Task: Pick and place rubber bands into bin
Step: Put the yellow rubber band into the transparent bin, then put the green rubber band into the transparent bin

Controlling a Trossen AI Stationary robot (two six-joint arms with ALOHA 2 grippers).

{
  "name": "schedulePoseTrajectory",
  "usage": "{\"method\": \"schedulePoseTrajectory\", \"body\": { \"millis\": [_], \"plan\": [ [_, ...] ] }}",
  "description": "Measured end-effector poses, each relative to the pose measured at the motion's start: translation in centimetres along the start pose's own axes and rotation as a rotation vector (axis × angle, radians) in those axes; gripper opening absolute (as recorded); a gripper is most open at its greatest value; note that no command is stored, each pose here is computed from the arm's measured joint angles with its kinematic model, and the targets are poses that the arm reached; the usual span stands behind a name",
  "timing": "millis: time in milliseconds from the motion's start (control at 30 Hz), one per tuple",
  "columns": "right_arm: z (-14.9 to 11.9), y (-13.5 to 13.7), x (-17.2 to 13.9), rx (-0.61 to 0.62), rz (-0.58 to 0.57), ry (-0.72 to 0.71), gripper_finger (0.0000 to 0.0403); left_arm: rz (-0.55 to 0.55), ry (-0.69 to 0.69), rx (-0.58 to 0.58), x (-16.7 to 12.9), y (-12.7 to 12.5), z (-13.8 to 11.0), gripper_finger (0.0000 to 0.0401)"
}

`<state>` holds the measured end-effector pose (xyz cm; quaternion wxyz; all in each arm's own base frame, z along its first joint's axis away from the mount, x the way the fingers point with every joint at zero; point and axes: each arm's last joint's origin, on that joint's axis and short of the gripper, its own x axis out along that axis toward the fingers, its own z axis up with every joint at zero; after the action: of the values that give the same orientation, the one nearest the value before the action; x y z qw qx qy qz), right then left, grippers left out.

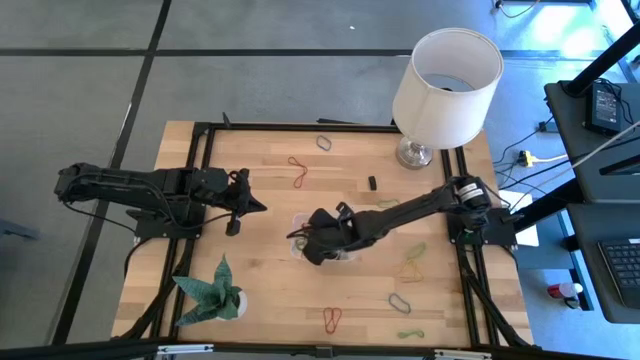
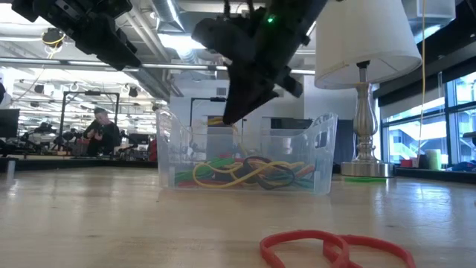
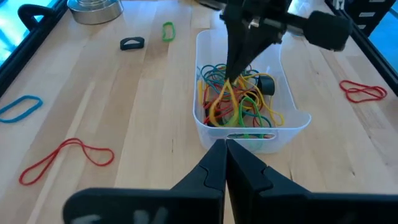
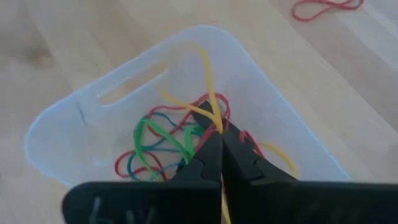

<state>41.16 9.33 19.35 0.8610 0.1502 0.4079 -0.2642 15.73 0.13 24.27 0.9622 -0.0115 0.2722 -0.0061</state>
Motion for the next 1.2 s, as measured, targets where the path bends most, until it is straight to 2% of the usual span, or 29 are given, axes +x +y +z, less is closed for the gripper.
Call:
{"method": "schedulePoseTrajectory", "body": {
  "millis": [167, 467, 667, 933, 1067, 1200],
  "plan": [
    [0.7, -0.7, 0.8, 0.023, 0.012, 0.017, 0.0015, 0.000, 0.000, -0.002, 0.0, 0.0, 0.0, 0.0005],
    [0.7, -0.9, 1.0, 0.021, 0.062, 0.084, 0.0083, 0.000, 0.000, -0.005, 0.0, 0.0, 0.0, 0.0004],
    [1.1, -1.5, -0.6, 0.018, 0.054, 0.101, 0.0111, -0.001, 0.003, -0.005, 0.0, 0.0, 0.0, 0.0002],
    [1.8, -3.3, -5.8, -0.018, 0.048, 0.115, 0.0100, 0.003, 0.006, -0.029, 0.0, 0.0, 0.0, 0.0005],
    [-0.2, -4.5, -7.9, -0.013, 0.060, 0.127, 0.0081, 0.004, 0.009, -0.029, 0.0, 0.0, -0.1, 0.0003],
    [-3.3, -7.1, -9.5, 0.103, 0.056, 0.141, 0.0057, 0.005, 0.008, -0.054, 0.0, 0.0, -0.1, 0.0002]
  ]
}}
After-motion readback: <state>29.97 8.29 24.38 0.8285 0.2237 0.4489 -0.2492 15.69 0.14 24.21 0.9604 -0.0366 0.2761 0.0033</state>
